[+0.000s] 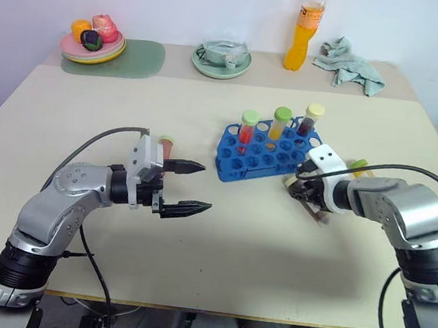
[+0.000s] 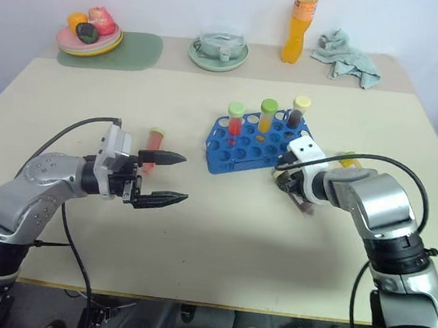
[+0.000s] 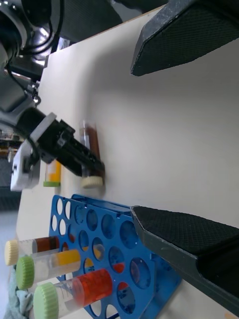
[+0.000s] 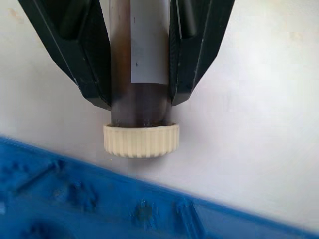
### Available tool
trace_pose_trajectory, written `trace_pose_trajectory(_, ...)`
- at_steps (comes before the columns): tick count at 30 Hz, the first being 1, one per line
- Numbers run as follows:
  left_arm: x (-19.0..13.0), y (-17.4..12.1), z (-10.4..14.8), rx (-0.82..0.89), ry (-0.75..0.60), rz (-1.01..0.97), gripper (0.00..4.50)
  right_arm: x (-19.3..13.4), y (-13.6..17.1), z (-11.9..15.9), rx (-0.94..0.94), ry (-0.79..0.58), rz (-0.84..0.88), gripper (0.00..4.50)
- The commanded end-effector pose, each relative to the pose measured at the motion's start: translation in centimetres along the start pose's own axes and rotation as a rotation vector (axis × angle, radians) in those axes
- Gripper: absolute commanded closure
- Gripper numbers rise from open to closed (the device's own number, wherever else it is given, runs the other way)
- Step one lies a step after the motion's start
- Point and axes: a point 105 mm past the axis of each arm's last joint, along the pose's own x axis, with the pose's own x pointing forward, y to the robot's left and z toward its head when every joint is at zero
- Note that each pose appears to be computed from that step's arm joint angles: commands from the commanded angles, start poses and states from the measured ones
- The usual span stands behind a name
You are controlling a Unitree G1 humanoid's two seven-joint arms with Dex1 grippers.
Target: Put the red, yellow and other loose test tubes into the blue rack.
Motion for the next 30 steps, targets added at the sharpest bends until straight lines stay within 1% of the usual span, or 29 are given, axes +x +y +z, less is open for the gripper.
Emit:
trace_pose_trajectory(1,-0.1,0.0,0.5,0.024,-0.011,-0.002,0.24,-3.0,1.7,3.3,-0.153,-0.248,0.12,3.29)
trace_pose_trajectory(2,-0.2,0.0,0.5,0.023,-0.011,-0.001,0.24,-3.8,2.2,4.1,-0.161,-0.322,0.161,3.29)
trace_pose_trajectory(3,-0.2,0.0,0.4,0.021,-0.01,0.0,0.24,-4.7,2.5,5.3,-0.165,-0.429,0.191,3.29)
trace_pose_trajectory(5,-0.3,0.0,0.3,0.019,-0.01,0.001,0.24,-5.9,2.6,6.8,-0.17,-0.571,0.205,3.29)
trace_pose_trajectory(8,-0.2,0.1,0.3,0.015,-0.015,0.002,0.24,-6.9,0.9,9.6,-0.099,-0.817,0.125,3.29)
trace_pose_trajectory(9,-0.1,0.1,0.3,0.015,-0.015,0.002,0.24,-7.0,0.6,10.1,-0.078,-0.868,0.118,3.29)
trace_pose_trajectory(10,-0.1,0.2,0.3,0.016,-0.016,0.002,0.24,-7.3,0.4,11.0,-0.076,-0.967,0.108,3.29)
trace_pose_trajectory(13,0.0,0.5,0.4,0.018,-0.017,0.005,0.24,-6.8,-0.9,12.4,-0.036,-1.125,-0.001,3.29)
trace_pose_trajectory(15,0.0,0.7,0.4,0.023,-0.016,0.008,0.24,-5.9,-2.2,12.6,0.041,-1.195,-0.076,3.29)
trace_pose_trajectory(18,0.1,0.9,0.5,0.029,-0.025,0.019,0.24,-4.8,-3.5,12.1,0.135,-1.308,-0.152,3.29)
trace_pose_trajectory(21,0.2,1.1,0.5,0.038,-0.039,0.042,0.24,-3.6,-4.1,11.3,0.191,-1.359,-0.188,3.29)
trace_pose_trajectory(25,0.5,1.4,0.6,0.041,-0.076,0.091,0.24,-2.7,-4.1,10.0,0.228,-1.395,-0.191,3.29)
trace_pose_trajectory(30,0.7,1.3,0.2,0.036,-0.078,0.107,0.24,-2.3,-4.5,8.5,0.214,-1.388,-0.197,3.29)
